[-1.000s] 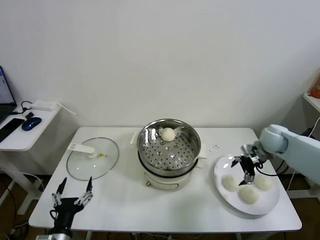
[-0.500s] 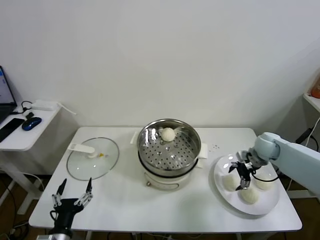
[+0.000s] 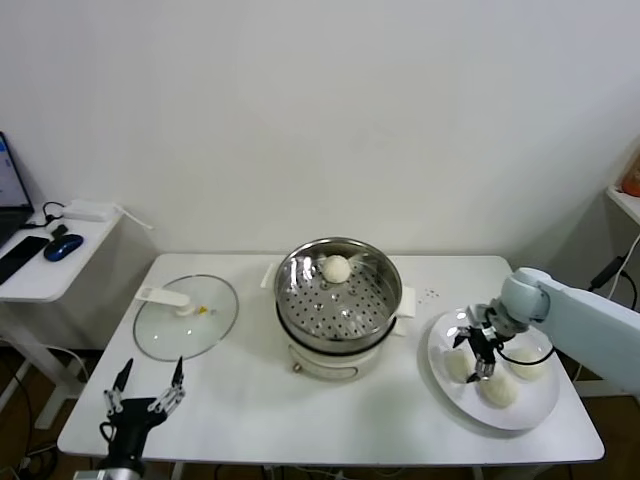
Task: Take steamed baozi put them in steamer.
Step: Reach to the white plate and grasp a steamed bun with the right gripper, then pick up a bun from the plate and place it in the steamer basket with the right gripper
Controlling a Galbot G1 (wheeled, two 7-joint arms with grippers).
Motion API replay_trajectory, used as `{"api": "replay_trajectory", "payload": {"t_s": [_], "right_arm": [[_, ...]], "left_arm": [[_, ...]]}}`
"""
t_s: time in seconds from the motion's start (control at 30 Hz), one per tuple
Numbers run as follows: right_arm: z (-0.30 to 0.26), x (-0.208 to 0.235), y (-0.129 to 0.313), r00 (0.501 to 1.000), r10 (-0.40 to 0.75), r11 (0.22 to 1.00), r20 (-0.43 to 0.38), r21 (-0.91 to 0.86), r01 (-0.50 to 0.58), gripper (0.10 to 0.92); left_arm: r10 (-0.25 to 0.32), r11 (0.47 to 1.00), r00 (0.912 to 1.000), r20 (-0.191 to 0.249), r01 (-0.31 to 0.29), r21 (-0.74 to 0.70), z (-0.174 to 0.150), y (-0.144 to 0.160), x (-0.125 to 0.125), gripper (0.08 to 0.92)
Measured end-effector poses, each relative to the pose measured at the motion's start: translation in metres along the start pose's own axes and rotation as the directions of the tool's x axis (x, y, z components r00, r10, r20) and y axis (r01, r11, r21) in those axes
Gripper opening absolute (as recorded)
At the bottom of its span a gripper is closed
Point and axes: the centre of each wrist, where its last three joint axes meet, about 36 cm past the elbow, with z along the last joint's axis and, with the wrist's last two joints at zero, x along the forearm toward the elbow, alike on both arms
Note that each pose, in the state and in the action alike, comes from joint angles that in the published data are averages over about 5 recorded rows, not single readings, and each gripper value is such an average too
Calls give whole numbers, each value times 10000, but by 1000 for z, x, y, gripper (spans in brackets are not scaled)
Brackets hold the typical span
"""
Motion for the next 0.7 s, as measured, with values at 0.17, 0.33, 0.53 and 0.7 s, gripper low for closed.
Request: {"api": "replay_trajectory", "payload": {"t_s": [0.17, 0.33, 0.53, 0.7], "right_arm": [[0, -1, 0, 10000, -20, 10000, 0, 2, 20, 715], [0, 2, 0, 10000, 20, 10000, 41, -19, -20, 689], [1, 13, 0, 9998, 133, 9998, 121, -127, -131, 686], [2, 33, -3, 9993, 315, 9991, 210, -283, -309, 687]], "left_arm": [[-1, 10000, 10000, 10, 1, -8, 0, 0, -1, 823], [7, 10000, 10000, 6, -7, -31, 0, 1, -1, 823], [5, 10000, 10000, 41, -5, -41, 0, 1, -2, 823], [-3, 10000, 10000, 89, 3, -29, -2, 0, -4, 823]]}}
